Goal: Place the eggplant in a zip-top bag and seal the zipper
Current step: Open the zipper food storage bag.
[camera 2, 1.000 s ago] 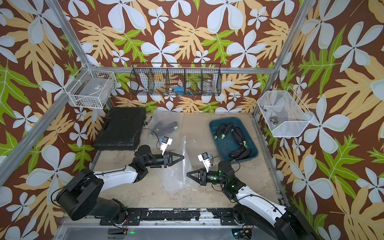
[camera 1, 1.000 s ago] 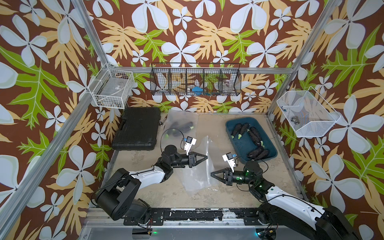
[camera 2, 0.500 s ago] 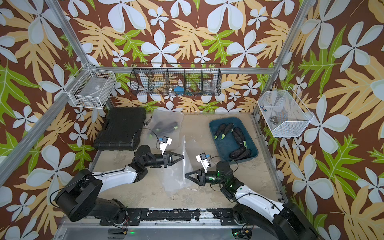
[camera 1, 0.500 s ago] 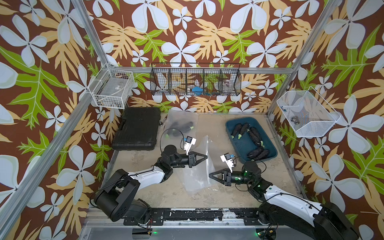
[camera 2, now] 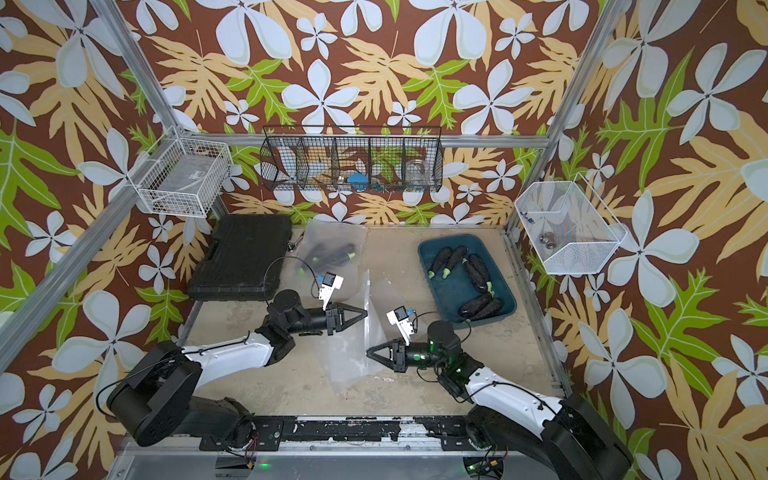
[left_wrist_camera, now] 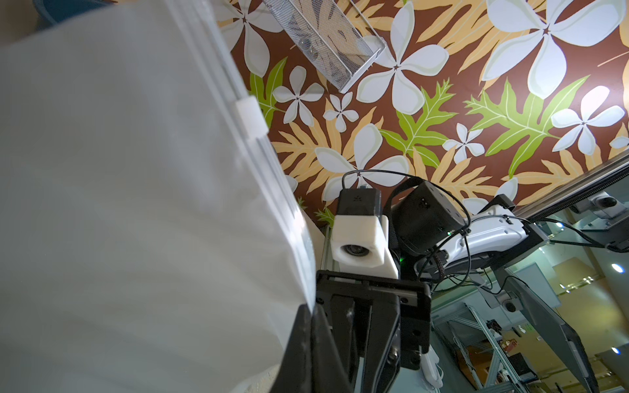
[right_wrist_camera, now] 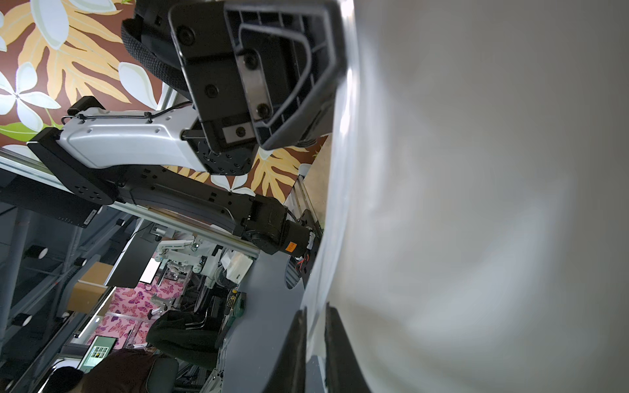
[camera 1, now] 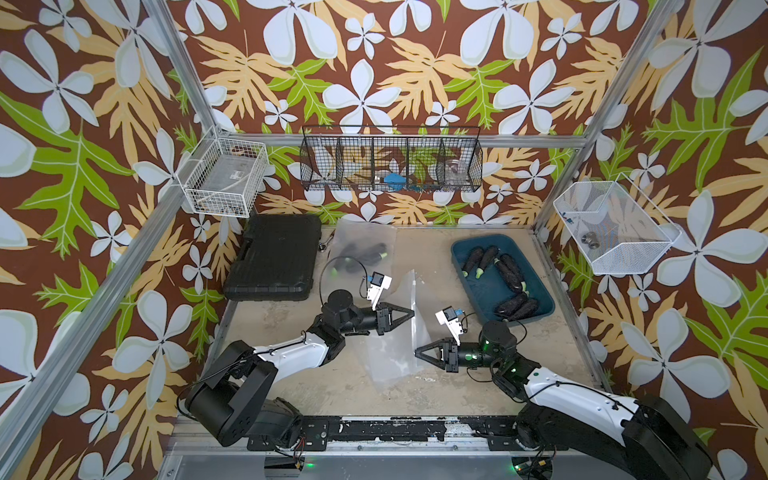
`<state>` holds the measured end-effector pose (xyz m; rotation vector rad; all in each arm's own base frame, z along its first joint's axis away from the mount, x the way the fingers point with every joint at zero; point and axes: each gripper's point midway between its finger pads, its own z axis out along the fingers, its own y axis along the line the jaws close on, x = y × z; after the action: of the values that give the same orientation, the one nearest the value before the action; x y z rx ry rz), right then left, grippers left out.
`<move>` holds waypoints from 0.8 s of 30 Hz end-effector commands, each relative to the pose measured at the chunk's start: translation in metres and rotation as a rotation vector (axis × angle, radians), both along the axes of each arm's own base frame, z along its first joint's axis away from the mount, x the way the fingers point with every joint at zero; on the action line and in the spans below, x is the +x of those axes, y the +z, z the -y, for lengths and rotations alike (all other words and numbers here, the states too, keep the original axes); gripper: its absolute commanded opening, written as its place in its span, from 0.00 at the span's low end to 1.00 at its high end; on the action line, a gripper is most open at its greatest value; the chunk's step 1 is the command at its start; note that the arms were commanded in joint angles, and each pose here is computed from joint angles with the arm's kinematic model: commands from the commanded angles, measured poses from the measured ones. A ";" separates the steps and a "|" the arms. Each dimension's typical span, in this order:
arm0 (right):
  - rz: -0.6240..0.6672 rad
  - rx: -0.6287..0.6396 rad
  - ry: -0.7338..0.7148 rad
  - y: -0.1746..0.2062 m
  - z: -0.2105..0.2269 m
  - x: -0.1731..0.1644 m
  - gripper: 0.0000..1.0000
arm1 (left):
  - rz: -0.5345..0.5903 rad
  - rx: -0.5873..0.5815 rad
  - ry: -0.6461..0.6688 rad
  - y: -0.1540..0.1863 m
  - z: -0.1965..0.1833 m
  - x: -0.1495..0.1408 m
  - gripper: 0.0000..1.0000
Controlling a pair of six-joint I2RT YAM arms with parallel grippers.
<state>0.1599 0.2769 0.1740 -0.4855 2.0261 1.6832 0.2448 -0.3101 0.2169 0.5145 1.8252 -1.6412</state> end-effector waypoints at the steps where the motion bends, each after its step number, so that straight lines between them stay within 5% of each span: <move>1: 0.042 0.027 -0.005 0.012 -0.002 0.004 0.16 | 0.030 0.004 0.004 0.003 -0.001 0.000 0.00; 24: 0.034 -0.040 -0.043 0.005 -0.010 0.023 0.19 | 0.052 0.055 0.018 0.001 0.002 -0.002 0.00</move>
<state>0.1803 0.2850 0.1760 -0.4547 2.0514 1.6173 0.2422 -0.3104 0.2178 0.5344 1.8391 -1.5911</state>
